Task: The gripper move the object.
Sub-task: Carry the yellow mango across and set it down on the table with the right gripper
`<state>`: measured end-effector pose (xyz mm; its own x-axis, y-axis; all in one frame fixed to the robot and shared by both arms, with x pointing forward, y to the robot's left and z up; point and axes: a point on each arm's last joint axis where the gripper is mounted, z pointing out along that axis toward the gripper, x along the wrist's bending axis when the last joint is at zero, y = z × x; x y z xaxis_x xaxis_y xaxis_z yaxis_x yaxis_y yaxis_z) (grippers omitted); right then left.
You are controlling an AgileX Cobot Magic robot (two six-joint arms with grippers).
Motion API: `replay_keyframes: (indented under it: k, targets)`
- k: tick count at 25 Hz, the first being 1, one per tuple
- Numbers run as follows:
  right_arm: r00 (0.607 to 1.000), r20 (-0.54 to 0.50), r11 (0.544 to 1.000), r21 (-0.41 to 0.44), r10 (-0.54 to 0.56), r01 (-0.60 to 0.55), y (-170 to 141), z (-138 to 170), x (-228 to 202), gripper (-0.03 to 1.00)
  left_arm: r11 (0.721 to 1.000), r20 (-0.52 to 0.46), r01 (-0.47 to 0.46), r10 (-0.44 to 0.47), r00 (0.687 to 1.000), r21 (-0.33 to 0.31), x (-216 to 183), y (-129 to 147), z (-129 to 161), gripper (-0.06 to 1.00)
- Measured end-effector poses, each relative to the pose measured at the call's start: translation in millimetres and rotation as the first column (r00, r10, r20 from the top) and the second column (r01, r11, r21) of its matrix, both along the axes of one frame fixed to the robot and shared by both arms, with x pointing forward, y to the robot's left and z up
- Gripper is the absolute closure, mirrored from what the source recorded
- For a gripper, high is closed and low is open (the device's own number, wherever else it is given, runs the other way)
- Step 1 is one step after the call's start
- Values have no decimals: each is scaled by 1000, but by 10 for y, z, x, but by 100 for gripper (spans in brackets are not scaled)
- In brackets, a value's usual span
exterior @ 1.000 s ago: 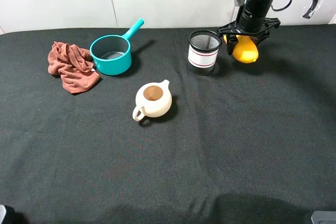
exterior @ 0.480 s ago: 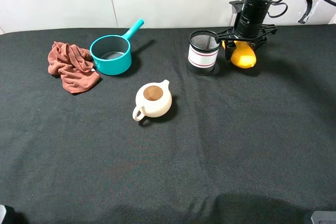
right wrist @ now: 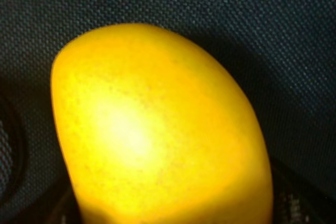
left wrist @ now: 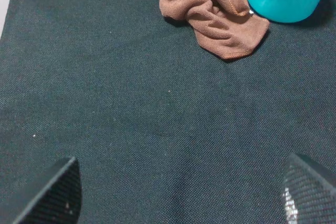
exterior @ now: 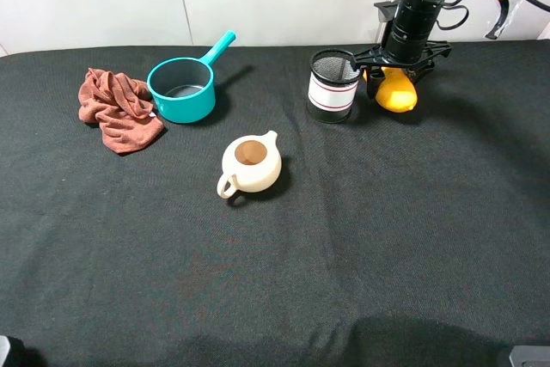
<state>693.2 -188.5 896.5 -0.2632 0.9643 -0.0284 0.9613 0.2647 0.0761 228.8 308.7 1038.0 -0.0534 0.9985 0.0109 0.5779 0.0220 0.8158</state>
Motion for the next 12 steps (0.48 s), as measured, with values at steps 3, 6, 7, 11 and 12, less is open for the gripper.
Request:
replay_keyframes:
  k: [3,6,7,11,12]
  targets:
    - [1000,-3,1000,-1,0,0,-1,0,-3,50,1000,0,0,0,1000,0,0,0,0,18]
    - [1000,-5,1000,-2,0,0,-2,4,-6,50,1000,0,0,0,1000,0,0,0,0,18]
    - [1000,-7,1000,-4,1,-1,-4,6,-7,50,1000,0,0,0,1000,0,0,0,0,18]
    - [1000,-8,1000,-10,6,-6,-7,31,2,50,1000,0,0,0,1000,0,0,0,0,18]
    - [1000,-7,1000,-12,7,-7,-8,32,2,50,1000,0,0,0,1000,0,0,0,0,18]
